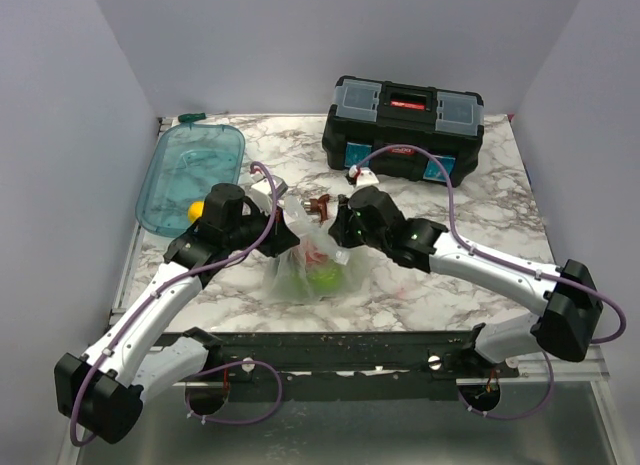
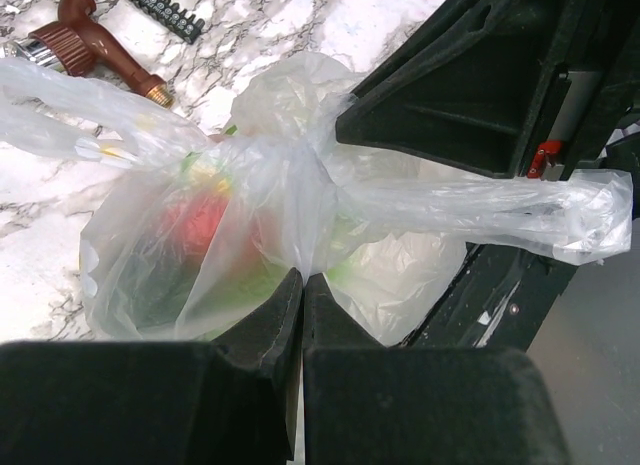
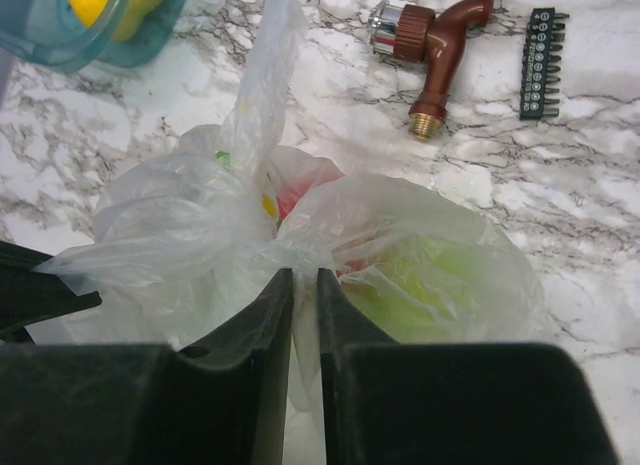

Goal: Take the fake fruits out of the plastic bag
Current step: Untie the plastic bag at the center of the board.

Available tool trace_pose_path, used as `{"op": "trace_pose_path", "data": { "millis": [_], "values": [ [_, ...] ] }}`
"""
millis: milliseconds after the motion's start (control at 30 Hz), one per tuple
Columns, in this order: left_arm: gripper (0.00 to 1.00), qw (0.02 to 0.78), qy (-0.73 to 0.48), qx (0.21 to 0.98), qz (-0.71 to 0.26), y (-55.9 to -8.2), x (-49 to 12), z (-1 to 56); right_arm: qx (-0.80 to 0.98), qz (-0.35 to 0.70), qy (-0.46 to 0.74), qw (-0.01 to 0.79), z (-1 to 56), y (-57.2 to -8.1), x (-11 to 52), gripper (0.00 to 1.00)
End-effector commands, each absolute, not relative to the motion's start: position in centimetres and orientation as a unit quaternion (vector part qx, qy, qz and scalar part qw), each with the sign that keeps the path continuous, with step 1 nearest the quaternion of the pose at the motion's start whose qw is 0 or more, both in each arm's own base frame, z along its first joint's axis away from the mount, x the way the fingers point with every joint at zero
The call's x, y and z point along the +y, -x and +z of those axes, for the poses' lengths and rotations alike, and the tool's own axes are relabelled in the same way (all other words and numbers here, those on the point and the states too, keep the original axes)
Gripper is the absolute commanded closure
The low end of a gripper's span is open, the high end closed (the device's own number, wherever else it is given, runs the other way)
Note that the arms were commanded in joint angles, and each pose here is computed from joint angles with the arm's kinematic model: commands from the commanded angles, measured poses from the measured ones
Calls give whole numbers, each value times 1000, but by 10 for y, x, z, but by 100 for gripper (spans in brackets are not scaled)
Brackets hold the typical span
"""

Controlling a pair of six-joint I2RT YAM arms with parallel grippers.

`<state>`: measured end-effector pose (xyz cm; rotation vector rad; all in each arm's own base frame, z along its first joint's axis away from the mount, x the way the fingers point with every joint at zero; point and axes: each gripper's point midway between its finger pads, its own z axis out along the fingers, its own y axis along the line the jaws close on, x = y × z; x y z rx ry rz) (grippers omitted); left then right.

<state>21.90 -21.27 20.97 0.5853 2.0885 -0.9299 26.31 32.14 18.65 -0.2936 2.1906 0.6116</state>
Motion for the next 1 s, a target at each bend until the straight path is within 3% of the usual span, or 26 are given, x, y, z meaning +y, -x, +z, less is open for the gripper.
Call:
{"op": "trace_pose_path", "data": {
  "millis": [0,167,400,633,767,900,967],
  "values": [
    [100,410,-235,805,-358,-221,-211,220,864,218,64,450,195,-271,301,87],
    [100,400,-232,815,-350,-224,-210,216,842,224,-7,491,213,-273,275,99],
    [100,407,-225,819,-336,-228,-206,213,794,215,-155,547,225,-274,218,99],
    [100,408,-217,816,-348,-228,-209,217,775,245,-142,565,236,-267,213,99],
    [67,390,-211,814,-375,-225,-225,240,779,256,-82,566,247,-262,224,99],
    [47,389,-218,827,-341,-237,-233,264,778,270,-56,564,252,-256,230,99],
    [43,386,-221,838,-316,-248,-236,269,775,279,-48,565,256,-254,232,99]
  ]
}}
